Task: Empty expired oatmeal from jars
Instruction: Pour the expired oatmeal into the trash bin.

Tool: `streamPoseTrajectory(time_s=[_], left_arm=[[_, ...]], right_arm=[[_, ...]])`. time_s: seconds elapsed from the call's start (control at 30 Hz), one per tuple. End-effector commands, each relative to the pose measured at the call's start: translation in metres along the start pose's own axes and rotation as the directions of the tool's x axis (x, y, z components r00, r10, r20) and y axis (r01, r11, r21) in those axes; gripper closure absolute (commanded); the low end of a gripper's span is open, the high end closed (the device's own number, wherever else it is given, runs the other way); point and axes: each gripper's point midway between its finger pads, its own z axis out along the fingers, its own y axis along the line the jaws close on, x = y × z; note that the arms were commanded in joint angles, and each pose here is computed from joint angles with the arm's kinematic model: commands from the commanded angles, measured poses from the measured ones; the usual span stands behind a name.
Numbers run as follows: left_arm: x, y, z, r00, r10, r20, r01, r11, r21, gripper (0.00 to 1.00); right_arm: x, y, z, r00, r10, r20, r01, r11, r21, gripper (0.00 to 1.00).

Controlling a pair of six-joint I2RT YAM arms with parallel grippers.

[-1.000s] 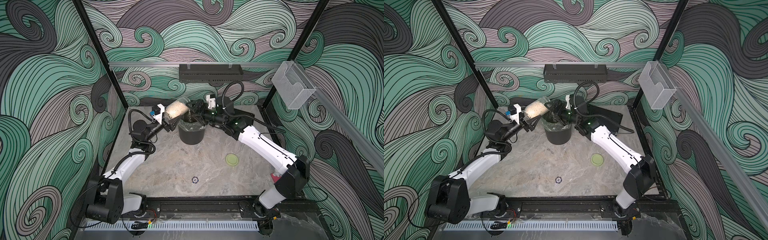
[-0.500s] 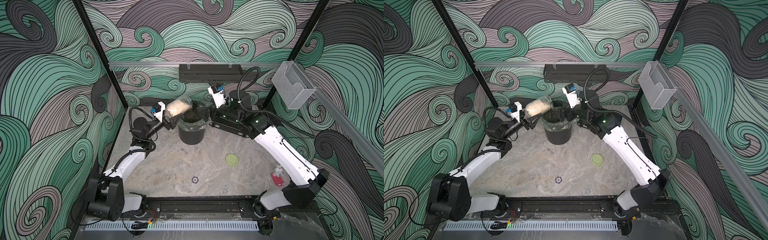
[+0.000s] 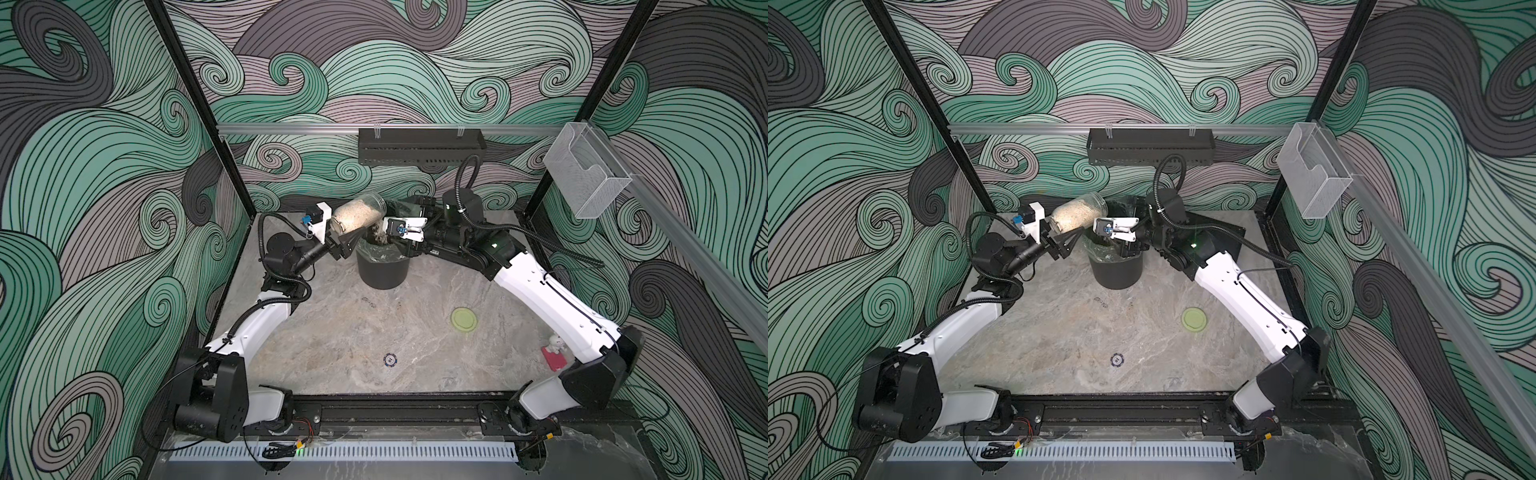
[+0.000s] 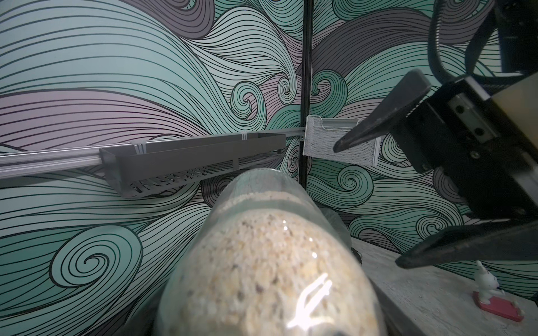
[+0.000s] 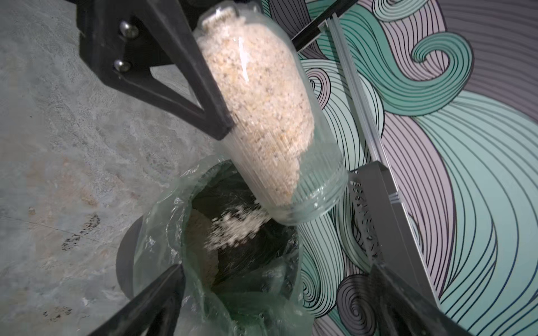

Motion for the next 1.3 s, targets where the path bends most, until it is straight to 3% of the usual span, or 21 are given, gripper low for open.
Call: streamPoseTrajectory(time_s=[0.0, 0.5, 0.8, 0.9, 1.03, 1.17, 1.27], left_arm=[[-0.06, -0.005, 0.001, 0.983, 0.106, 0.153, -0.109, 0.994, 0.014, 1.0], [-0.062, -0.008, 0.001, 0.983, 0.101, 0.155, -0.106, 0.994, 0.024, 1.0], [-0.062, -0.01, -0.001, 0.984, 0.102, 0.149, -0.107, 0.994, 0.028, 1.0], [-0.061, -0.01, -0.001, 0.984, 0.106, 0.143, -0.111, 0.993, 0.026, 1.0], [-0.06, -0.01, -0.001, 0.985, 0.097, 0.143, -0.102, 0.994, 0.028, 1.0], [-0.061, -0.01, -0.002, 0.985, 0.1, 0.141, -0.105, 0.994, 0.025, 1.0], [-0.061, -0.009, -0.001, 0.986, 0.103, 0.135, -0.107, 0.994, 0.021, 0.92]], right_arm=[[-0.022, -0.007, 0.009, 0.985, -0.165, 0.053, 0.164, 0.986, 0.016, 0.01], [-0.02, 0.001, 0.056, 0.948, -0.319, 0.009, 0.319, 0.947, -0.019, 0.01], [-0.022, -0.024, 0.09, 0.963, -0.271, 0.005, 0.27, 0.959, 0.086, 0.02], [-0.021, -0.028, 0.09, 0.964, -0.267, 0.002, 0.265, 0.959, 0.1, 0.09], [-0.025, -0.027, 0.087, 0.963, -0.267, 0.026, 0.264, 0.96, 0.091, 0.3], [-0.029, -0.029, 0.085, 0.965, -0.26, 0.039, 0.256, 0.963, 0.09, 0.42], [-0.028, -0.029, 0.084, 0.969, -0.246, 0.036, 0.242, 0.966, 0.088, 0.51]])
